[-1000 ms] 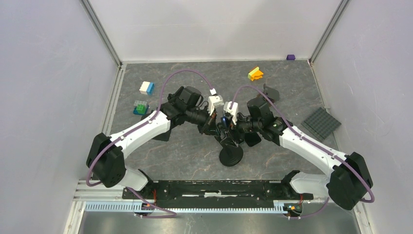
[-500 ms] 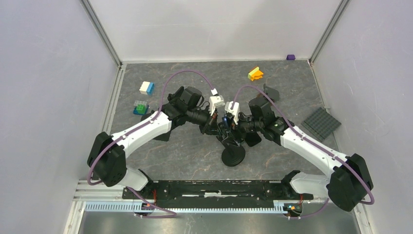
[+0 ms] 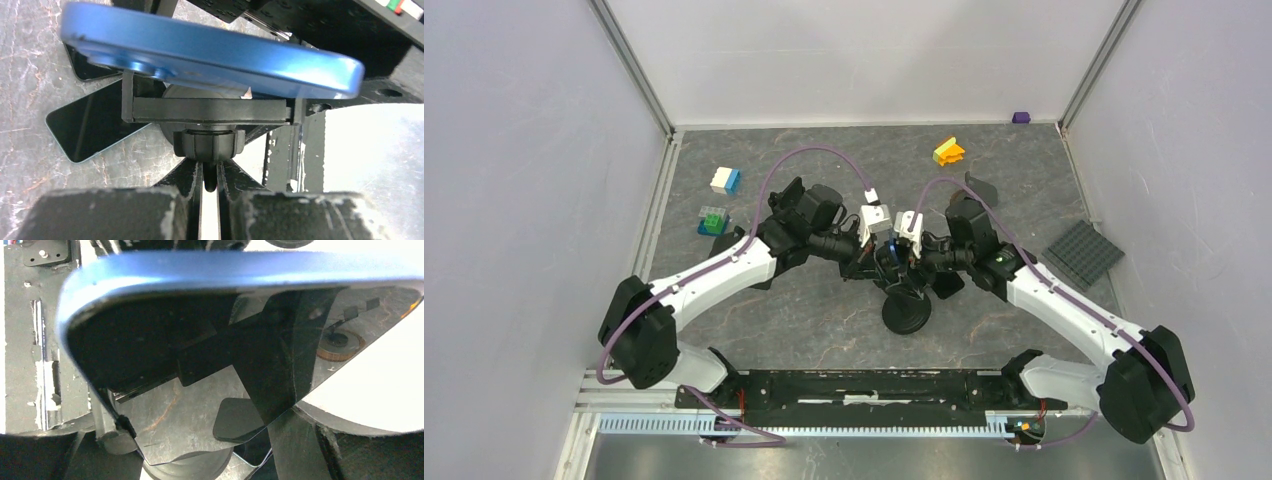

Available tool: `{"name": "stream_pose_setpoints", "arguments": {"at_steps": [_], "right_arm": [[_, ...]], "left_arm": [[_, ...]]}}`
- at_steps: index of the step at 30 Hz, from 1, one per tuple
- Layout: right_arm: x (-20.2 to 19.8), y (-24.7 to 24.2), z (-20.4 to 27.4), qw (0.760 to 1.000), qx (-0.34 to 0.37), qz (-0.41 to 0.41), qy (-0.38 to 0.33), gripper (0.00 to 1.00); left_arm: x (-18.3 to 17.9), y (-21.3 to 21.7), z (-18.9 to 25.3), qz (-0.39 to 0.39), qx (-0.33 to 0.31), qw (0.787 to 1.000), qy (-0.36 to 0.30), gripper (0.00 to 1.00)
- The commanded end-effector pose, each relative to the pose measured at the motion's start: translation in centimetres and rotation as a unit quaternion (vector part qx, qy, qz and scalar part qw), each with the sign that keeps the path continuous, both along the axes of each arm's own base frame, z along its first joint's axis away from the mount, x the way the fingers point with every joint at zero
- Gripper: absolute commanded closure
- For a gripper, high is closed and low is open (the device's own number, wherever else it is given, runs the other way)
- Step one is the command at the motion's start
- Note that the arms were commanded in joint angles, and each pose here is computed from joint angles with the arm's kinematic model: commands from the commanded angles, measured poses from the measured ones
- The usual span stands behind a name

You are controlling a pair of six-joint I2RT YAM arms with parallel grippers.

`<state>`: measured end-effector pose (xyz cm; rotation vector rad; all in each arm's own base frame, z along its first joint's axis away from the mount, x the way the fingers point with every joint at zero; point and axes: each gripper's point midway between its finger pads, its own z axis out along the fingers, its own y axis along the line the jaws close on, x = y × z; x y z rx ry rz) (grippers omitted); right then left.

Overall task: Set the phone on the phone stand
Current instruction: Install the phone on the phone stand.

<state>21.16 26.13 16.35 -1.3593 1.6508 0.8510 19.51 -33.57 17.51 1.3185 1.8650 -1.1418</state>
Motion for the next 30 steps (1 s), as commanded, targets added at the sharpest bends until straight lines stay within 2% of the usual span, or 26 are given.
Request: {"name": "stream_pose_setpoints", "arguments": {"at_steps": [1, 19, 27, 30], "right_arm": [[0.0, 2.2, 7.2, 0.984, 0.105, 0.078, -0.124, 1.00], [4.3, -0.5, 5.7, 0.990, 0.070, -0.024, -0.116, 1.00], [2.8, -0.6, 5.8, 0.983, 0.088, 0.025, -0.156, 1.00], [2.1, -0.2, 5.9, 0.983, 0.100, 0.044, -0.147, 1.00]], "left_arm": [[0.9, -0.1, -0.9, -0.012, 0.017, 0.996, -0.081, 0.98], [1.8, 1.1, -1.2, 0.001, 0.045, 0.992, -0.119, 0.98], [0.4, 1.1, -1.9, -0.042, 0.036, 0.991, -0.118, 0.98], [-0.1, 0.9, -2.0, -0.056, 0.028, 0.992, -0.110, 0.98]]}}
